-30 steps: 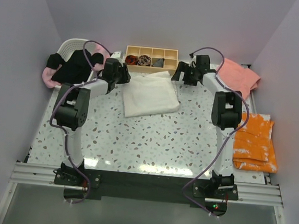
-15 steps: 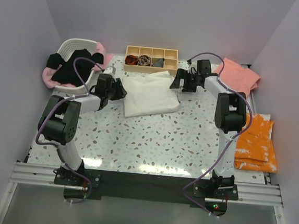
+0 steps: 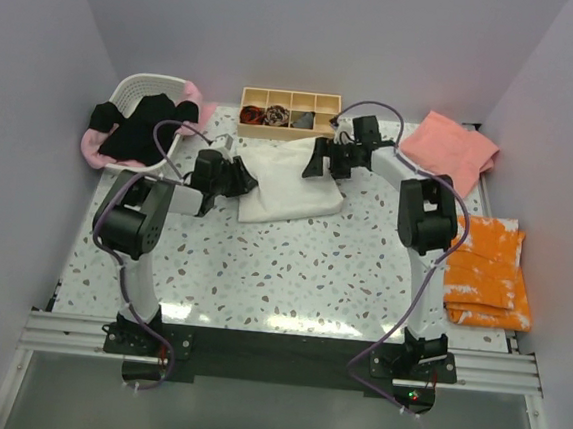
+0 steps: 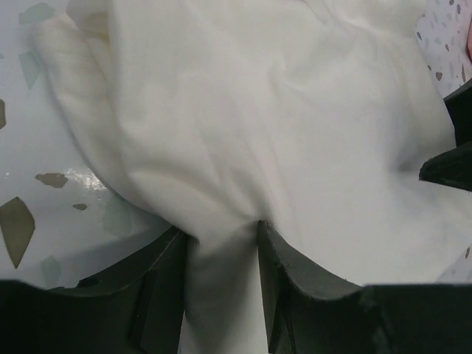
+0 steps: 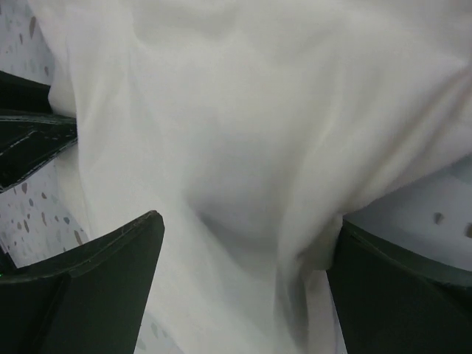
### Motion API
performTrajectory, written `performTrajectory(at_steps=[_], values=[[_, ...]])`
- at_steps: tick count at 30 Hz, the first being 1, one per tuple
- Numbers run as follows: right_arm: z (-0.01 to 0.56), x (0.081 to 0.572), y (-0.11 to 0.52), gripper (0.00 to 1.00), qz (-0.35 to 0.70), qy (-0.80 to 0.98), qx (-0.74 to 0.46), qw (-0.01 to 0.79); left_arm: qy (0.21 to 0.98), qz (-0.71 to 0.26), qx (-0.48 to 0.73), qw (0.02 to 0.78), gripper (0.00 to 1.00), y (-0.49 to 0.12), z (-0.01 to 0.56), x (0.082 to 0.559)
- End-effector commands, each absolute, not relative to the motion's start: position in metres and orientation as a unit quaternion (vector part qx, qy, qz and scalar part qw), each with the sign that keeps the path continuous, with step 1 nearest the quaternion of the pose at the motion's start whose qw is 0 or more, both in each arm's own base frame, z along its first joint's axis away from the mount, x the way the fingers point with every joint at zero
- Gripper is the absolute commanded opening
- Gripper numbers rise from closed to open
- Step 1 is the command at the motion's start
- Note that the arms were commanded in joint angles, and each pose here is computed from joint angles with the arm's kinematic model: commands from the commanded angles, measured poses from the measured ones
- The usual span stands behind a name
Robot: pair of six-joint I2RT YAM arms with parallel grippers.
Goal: Fold and stack the t-shirts
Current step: Put the neatly folded tshirt into the corner of the board with the right arm
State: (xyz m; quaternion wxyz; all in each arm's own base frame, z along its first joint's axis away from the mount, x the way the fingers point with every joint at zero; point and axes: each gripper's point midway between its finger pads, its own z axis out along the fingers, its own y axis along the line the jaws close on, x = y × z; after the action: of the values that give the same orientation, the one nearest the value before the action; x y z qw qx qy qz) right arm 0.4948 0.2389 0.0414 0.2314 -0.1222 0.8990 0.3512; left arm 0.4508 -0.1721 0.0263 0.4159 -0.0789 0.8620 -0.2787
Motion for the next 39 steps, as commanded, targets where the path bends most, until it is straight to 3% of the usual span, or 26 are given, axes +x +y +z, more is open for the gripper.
performTrajectory(at_steps=[1,2,5,6,8,9,16,25,32,39], values=[[-0.044,0.420,0.255,0.84,0.315,0.939,-0.108,0.086,0.884,-0.281,-0.057,0.370,0.45,-0.193,0.001,0.432],[-0.046,0.420,0.258,0.80,0.319,0.937,-0.106,0.091,0.883,-0.283,-0.057,0.371,0.45,-0.194,0.003,0.433],[-0.051,0.413,0.260,0.57,0.332,0.935,-0.089,0.091,0.884,-0.283,-0.056,0.368,0.45,-0.195,0.002,0.431],[-0.051,0.413,0.260,0.30,0.334,0.934,-0.084,0.094,0.885,-0.283,-0.056,0.367,0.45,-0.194,0.001,0.430],[-0.051,0.414,0.262,0.05,0.339,0.932,-0.076,0.099,0.885,-0.282,-0.056,0.366,0.45,-0.194,0.002,0.428],[-0.049,0.414,0.262,0.00,0.341,0.932,-0.074,0.100,0.887,-0.281,-0.058,0.363,0.45,-0.193,0.000,0.426],[0.002,0.441,0.243,0.00,0.321,0.928,-0.066,0.179,0.895,-0.250,-0.057,0.366,0.44,-0.180,0.005,0.416],[0.091,0.476,0.172,0.00,0.205,0.925,-0.040,0.318,0.889,-0.245,-0.053,0.382,0.44,-0.176,0.025,0.408],[0.147,0.522,0.107,0.00,0.095,0.900,0.054,0.423,0.880,-0.267,-0.038,0.390,0.44,-0.192,0.045,0.403],[0.167,0.572,0.032,0.00,0.030,0.850,0.169,0.499,0.878,-0.286,-0.023,0.382,0.44,-0.207,0.046,0.398]])
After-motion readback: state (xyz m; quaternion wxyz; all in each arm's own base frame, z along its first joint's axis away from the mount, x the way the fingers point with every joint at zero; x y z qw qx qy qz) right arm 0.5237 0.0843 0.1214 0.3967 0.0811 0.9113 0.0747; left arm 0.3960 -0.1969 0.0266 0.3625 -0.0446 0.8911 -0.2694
